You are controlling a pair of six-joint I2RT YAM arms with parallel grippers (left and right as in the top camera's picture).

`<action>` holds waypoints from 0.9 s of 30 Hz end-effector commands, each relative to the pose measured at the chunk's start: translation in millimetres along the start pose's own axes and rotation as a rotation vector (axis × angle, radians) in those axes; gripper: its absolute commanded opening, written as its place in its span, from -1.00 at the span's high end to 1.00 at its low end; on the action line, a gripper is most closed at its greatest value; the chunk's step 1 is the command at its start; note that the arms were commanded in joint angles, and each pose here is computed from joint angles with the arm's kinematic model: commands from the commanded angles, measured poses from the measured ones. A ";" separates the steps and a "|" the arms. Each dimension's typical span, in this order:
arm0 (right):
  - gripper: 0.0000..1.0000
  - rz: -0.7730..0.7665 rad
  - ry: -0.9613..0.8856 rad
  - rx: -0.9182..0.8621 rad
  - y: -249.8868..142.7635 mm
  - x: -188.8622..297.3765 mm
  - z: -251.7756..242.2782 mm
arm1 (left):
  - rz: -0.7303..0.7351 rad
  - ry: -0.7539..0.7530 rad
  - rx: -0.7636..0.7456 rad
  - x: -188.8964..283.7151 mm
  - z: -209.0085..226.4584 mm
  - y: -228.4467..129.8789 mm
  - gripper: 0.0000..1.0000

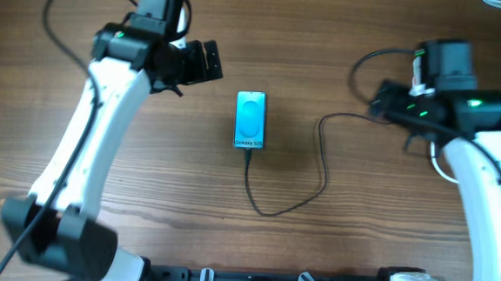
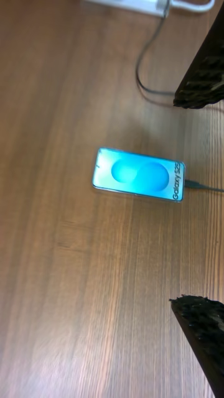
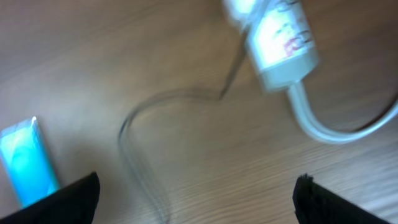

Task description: Plug charger to phone and switch on socket

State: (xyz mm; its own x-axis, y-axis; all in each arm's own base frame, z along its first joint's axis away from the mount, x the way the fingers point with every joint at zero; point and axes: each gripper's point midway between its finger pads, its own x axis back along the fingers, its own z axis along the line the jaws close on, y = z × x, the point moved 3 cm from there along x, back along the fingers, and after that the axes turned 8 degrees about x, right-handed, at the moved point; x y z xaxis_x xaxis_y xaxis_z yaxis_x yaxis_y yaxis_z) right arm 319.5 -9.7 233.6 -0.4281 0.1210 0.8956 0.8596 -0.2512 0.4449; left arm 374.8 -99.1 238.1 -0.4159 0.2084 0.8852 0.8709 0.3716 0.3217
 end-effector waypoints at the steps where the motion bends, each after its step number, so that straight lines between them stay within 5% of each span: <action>1: -1.00 -0.112 -0.140 -0.142 34.2 -2.0 -56.0 | -0.039 0.016 0.020 8.8 1.9 2.5 -0.99; 7: -0.99 -0.163 -0.240 -0.365 66.9 -50.0 -134.3 | -0.038 0.017 0.020 8.2 2.0 2.5 -1.00; 16: -0.99 -0.078 -0.322 -0.426 65.7 -138.1 -176.3 | -0.038 0.017 0.020 8.2 2.0 2.5 -1.00; 27: -1.00 -0.007 -0.110 -0.345 59.4 -215.1 -164.7 | -0.038 0.017 0.020 8.2 2.0 2.5 -1.00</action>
State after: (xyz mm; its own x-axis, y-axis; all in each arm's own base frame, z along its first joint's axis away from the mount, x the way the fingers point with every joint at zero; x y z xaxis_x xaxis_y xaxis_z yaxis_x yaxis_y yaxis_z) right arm 405.8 -216.3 71.7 -0.3417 0.2917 0.8934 0.6826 -0.5764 0.4493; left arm 372.3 -95.6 246.8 -0.4416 0.1931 0.8762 0.8538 0.3904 0.3443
